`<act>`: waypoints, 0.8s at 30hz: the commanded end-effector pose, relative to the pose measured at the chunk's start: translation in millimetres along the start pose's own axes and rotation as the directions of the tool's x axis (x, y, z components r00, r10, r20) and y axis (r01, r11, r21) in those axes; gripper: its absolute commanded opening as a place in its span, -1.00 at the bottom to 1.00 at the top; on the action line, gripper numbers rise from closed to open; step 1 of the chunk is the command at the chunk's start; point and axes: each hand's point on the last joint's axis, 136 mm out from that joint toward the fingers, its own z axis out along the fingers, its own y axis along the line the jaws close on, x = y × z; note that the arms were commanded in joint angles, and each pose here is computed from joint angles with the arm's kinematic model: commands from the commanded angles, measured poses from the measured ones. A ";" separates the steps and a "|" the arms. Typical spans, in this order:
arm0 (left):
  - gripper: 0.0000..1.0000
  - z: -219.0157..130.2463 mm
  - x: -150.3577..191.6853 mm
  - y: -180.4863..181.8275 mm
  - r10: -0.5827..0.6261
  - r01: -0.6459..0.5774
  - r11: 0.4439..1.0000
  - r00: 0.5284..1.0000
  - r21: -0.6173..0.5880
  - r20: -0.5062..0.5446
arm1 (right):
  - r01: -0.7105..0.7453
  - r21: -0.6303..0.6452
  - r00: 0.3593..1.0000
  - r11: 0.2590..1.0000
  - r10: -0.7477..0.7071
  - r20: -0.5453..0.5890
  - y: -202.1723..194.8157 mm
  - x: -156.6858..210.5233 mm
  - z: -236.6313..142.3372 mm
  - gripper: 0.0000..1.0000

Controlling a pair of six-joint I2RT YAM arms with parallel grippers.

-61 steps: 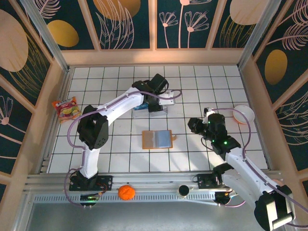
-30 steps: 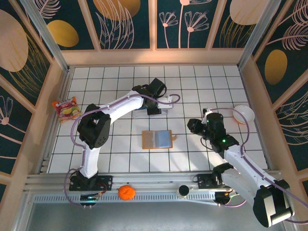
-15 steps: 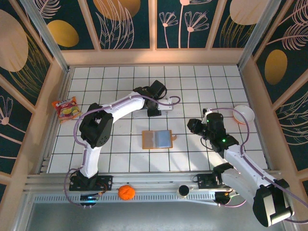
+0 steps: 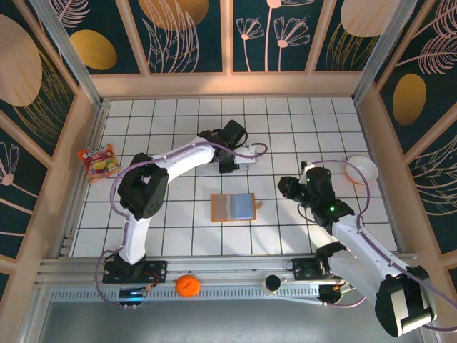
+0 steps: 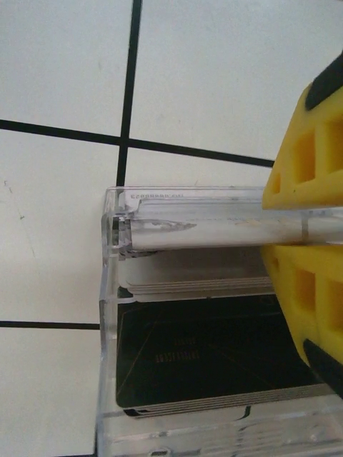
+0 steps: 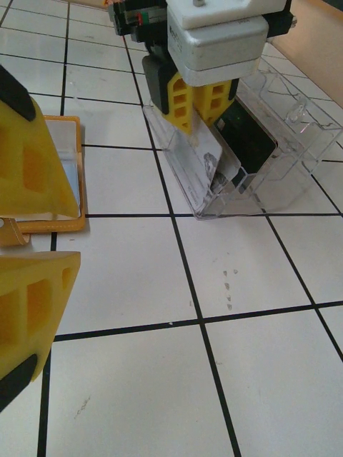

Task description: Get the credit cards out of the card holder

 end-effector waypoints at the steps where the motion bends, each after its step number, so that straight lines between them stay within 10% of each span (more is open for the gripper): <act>1: -0.33 -4.7 -4.1 13.3 -0.020 0.021 0.998 1.000 -0.059 0.021 | -0.007 -0.020 1.000 1.000 0.007 0.007 2.0 -2.3 0.6 -0.62; 8: -0.13 -49.6 -38.1 44.3 -0.101 0.131 0.979 0.977 -0.155 0.189 | -0.005 -0.031 1.000 1.000 0.005 0.005 4.3 -2.5 0.4 -0.54; 14: 0.23 -129.6 -61.0 91.8 -0.256 0.359 0.920 0.852 -0.156 0.456 | 0.021 -0.055 1.000 0.998 -0.021 0.006 10.4 -5.2 1.3 -0.06; 17: 0.94 -179.0 -58.9 118.8 -0.337 0.524 0.840 0.706 -0.139 0.623 | 0.041 -0.055 0.999 0.998 -0.039 0.037 14.7 -14.5 0.7 0.62; 19: 0.97 -213.6 -47.4 129.0 -0.379 0.626 0.774 0.578 -0.096 0.722 | 0.055 -0.034 0.997 0.998 -0.053 0.061 15.5 -23.1 0.2 0.96; 24: 0.98 -254.8 15.5 137.7 -0.433 0.853 0.521 0.280 -0.015 0.857 | 0.089 0.041 0.988 0.995 -0.093 0.119 14.4 -42.6 0.2 0.99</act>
